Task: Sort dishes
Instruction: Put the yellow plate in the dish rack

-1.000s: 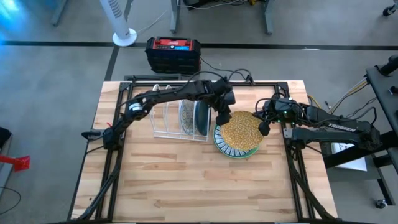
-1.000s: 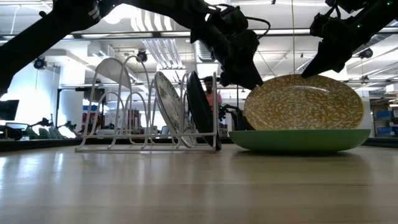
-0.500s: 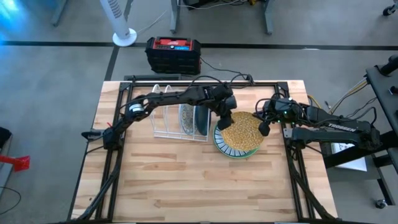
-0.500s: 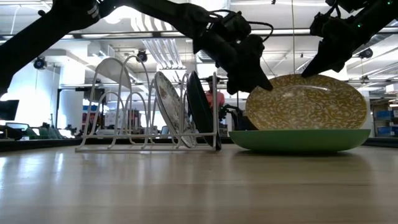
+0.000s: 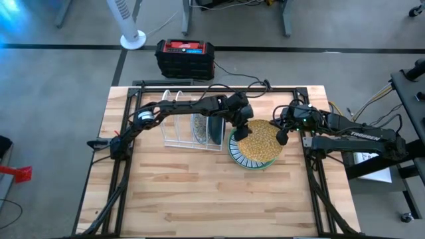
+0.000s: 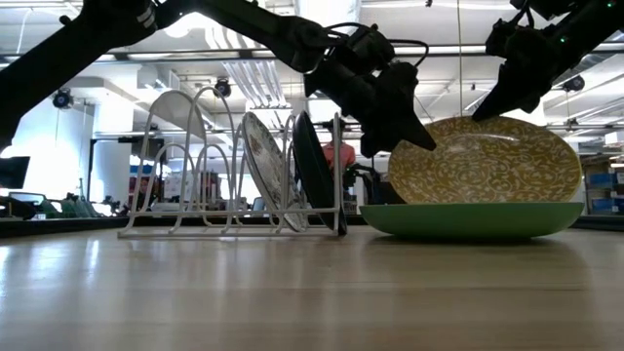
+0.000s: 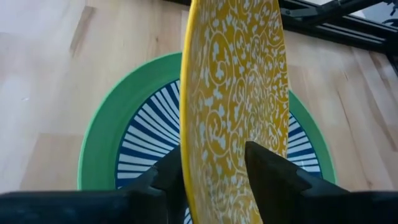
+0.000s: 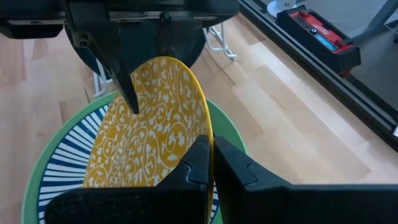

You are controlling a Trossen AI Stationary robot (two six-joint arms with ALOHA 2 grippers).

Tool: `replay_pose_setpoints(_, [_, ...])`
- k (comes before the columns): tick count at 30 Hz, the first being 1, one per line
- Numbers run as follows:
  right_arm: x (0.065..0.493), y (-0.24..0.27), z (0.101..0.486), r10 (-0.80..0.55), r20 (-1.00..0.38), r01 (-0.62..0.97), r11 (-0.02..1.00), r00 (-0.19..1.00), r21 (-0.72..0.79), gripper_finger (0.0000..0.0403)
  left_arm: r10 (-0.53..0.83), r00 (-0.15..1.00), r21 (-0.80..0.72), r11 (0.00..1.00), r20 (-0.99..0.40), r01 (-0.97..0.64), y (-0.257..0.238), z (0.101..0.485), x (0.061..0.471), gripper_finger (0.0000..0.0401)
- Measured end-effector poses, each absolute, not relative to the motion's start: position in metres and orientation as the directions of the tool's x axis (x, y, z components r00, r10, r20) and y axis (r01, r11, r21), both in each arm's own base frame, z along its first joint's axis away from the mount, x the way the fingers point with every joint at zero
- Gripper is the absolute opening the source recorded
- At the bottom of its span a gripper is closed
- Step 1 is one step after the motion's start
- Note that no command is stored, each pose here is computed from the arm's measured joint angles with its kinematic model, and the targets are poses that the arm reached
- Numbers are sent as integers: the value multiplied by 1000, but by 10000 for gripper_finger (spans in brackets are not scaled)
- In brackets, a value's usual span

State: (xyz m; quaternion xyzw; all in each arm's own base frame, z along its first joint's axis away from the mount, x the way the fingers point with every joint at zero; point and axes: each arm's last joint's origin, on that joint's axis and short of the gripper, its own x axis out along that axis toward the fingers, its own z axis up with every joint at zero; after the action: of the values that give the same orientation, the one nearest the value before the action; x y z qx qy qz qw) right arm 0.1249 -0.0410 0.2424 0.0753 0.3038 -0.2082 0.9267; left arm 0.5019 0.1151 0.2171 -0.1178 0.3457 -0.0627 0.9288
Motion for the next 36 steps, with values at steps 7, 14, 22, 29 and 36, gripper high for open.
replay_pose_setpoints(7, [125,-41,243,-340,-591,431,902,732,14,0,-189,765,-304,953,-616,-9,116,218,503,72])
replay_pose_setpoints(14, [125,-41,243,-330,-588,420,907,738,19,0,-206,763,-361,932,-613,-38,115,218,503,10])
replay_pose_setpoints(22, [125,-41,243,-332,-589,427,904,737,24,0,-192,766,-358,932,-613,-53,114,219,504,7])
replay_pose_setpoints(29, [122,-40,259,-344,-589,485,869,731,96,29,-123,779,-310,946,-615,-95,113,239,507,4])
replay_pose_setpoints(36, [121,-39,279,-338,-547,484,863,766,144,91,-66,778,-253,960,-625,-122,103,267,508,4])
